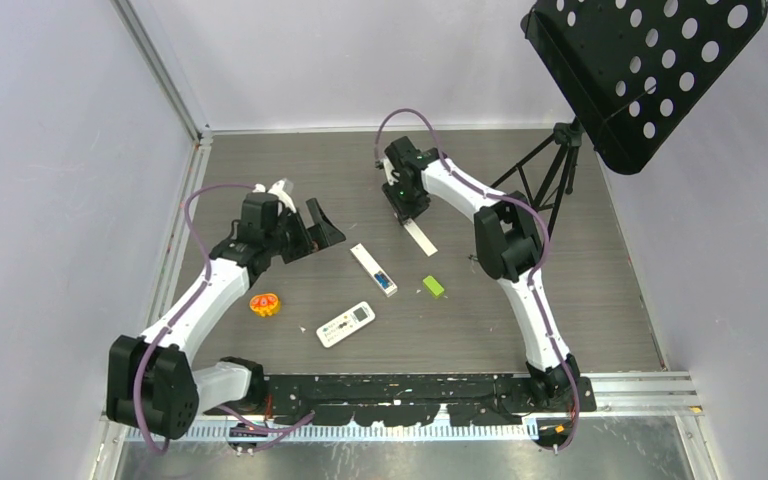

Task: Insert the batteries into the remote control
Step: Pick up the battery cover at the center of the board.

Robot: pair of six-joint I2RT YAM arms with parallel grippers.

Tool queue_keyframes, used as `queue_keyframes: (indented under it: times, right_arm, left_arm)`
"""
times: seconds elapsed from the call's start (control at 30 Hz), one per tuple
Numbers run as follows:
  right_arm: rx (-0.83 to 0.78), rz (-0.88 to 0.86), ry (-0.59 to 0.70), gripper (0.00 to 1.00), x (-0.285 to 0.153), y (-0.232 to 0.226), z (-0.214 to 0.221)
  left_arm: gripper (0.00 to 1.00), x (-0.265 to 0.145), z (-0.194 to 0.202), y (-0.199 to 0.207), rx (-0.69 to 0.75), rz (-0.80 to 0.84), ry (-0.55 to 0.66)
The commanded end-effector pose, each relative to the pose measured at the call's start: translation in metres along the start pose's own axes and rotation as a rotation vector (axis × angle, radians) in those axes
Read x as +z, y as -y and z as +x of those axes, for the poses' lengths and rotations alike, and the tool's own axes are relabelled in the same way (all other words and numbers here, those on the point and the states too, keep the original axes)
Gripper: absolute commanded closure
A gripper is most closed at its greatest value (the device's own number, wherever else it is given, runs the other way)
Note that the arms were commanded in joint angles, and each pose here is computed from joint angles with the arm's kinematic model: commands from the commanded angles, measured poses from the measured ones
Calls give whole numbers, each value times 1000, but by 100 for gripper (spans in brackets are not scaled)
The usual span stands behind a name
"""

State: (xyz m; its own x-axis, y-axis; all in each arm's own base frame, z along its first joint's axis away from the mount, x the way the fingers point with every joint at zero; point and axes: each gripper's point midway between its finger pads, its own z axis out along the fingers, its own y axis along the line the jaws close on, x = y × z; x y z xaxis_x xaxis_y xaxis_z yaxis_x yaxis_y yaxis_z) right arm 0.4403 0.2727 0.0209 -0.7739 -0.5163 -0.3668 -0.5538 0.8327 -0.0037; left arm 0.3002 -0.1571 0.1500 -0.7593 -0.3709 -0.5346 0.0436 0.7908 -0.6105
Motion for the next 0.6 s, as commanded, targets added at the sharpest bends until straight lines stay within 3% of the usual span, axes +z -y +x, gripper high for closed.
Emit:
queue_keyframes:
  times: [0.0, 0.23, 0.57]
  right_arm:
    - [-32, -21, -145, 69, 16, -3, 40]
    - [-29, -57, 17, 69, -24, -10, 19]
    - [-16, -135, 111, 69, -57, -26, 18]
  left_arm:
    - [4, 6, -24, 24, -1, 90, 54]
    - [12, 29, -27, 37, -68, 167, 8]
    - [17, 64, -24, 50, -128, 212, -55]
